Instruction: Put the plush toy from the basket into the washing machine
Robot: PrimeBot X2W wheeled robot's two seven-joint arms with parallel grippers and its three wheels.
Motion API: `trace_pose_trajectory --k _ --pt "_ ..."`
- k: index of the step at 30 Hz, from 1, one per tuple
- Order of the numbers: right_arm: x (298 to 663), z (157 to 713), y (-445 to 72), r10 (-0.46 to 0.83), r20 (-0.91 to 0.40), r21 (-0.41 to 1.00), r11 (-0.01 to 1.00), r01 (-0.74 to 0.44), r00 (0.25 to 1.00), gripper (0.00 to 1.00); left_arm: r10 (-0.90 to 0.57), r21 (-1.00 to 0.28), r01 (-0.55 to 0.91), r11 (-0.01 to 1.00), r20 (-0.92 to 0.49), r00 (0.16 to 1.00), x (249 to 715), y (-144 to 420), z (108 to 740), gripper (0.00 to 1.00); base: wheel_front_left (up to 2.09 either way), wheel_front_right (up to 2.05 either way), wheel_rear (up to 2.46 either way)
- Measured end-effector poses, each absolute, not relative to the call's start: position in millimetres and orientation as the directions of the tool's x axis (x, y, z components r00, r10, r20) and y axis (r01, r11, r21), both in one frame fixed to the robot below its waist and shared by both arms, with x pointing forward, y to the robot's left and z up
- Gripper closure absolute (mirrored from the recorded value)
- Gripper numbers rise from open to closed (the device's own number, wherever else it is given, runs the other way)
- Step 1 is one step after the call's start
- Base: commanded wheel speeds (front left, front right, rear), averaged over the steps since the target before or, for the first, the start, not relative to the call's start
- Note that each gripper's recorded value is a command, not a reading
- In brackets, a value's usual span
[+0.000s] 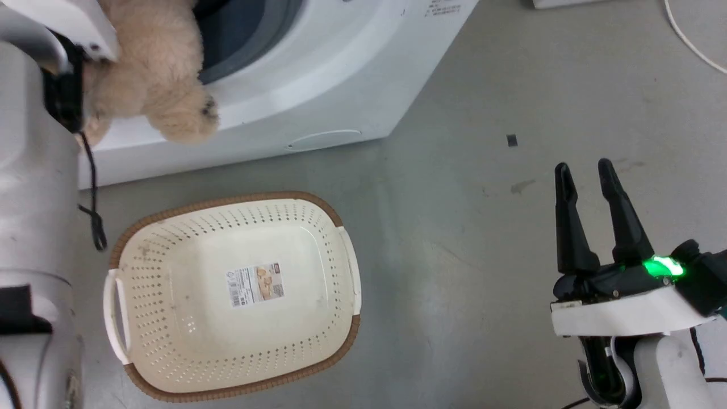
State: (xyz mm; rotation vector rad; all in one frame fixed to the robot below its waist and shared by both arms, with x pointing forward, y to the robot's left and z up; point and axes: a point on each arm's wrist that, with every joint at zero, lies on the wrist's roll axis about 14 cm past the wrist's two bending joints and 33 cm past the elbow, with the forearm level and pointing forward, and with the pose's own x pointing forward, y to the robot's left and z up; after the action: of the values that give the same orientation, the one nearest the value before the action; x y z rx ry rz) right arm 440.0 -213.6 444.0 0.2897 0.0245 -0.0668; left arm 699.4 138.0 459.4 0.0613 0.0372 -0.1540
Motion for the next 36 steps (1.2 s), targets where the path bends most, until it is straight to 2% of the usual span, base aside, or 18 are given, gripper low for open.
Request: trace_pose_trajectory --k 7,14,25,36 --pt "430.2 456.0 -204.0 -0.039 -0.014 0.29 0.956 0.041 0.999 0.0 -0.168 0.058 0.17 0.984 -0.04 0.985 662.8 138.5 469.7 0.0 0.0 0.0 0.0" --pt "417.3 475.1 -192.7 -0.008 0.027 0.283 0.959 0.0 1.0 0.0 -0.174 0.021 0.174 0.985 0.022 0.984 615.5 132.4 493.6 0.0 0.0 0.0 0.0" --pt "396.3 512.1 -177.9 0.036 0.122 0.255 0.965 -0.066 0.992 0.0 -0.083 0.019 0.081 0.997 0.176 0.981 520.9 149.7 543.5 0.0 0.0 0.0 0.0" --pt "383.2 536.3 -163.8 0.083 0.189 0.212 0.969 -0.123 0.979 0.0 0.017 0.037 -0.025 0.999 0.192 0.981 440.3 180.4 547.5 0.0 0.0 0.0 0.0"
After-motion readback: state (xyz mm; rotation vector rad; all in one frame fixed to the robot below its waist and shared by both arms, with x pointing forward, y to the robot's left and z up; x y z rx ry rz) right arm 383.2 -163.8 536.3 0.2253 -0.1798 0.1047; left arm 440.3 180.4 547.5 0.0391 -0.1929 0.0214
